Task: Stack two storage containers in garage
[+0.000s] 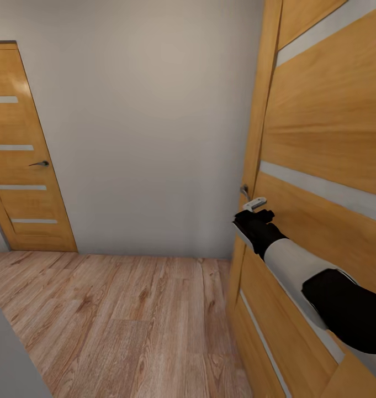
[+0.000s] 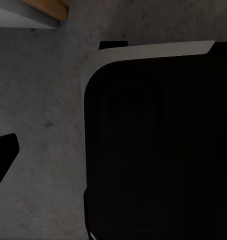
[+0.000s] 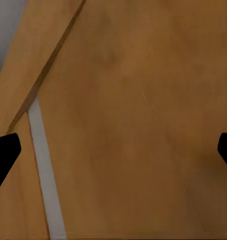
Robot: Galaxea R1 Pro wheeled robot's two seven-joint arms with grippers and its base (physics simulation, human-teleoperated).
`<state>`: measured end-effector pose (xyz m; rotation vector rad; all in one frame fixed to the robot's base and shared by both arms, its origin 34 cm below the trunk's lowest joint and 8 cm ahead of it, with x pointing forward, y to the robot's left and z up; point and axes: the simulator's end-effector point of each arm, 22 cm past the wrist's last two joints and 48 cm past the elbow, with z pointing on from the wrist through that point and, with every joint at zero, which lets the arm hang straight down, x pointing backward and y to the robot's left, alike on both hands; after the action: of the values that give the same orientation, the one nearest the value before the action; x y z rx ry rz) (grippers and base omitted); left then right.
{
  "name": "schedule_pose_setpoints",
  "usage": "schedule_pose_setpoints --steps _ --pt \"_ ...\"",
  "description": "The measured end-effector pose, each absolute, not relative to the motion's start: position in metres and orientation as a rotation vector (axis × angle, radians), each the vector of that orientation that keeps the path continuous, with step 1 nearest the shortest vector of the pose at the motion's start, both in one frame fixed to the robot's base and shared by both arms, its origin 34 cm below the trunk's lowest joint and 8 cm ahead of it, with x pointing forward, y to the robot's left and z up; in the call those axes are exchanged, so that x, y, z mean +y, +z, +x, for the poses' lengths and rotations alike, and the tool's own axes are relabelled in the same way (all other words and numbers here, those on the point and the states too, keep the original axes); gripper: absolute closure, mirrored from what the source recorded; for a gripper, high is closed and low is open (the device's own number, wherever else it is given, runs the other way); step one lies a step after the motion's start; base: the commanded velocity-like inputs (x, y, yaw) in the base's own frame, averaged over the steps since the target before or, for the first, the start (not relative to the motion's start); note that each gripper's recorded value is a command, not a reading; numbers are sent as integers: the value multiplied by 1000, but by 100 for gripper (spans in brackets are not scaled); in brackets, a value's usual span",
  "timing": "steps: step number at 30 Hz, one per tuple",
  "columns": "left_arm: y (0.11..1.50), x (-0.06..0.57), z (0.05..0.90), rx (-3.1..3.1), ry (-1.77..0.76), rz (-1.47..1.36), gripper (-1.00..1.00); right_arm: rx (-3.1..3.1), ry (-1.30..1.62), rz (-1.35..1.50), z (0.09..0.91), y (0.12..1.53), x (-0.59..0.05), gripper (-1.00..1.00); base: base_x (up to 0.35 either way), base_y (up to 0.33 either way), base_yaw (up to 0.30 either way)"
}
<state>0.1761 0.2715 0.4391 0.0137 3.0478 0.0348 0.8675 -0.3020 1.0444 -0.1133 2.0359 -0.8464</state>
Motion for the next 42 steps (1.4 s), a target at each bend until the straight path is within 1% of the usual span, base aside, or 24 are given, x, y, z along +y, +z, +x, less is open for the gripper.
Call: schedule_pose_setpoints --steps 26,42 --pt "439 271 176 3048 35 14 -100 2038 -918 -57 862 1047 -356 -100 0 0 0" --pt "439 271 176 3048 35 14 -100 2036 -923 -54 862 1048 -360 -100 0 0 0"
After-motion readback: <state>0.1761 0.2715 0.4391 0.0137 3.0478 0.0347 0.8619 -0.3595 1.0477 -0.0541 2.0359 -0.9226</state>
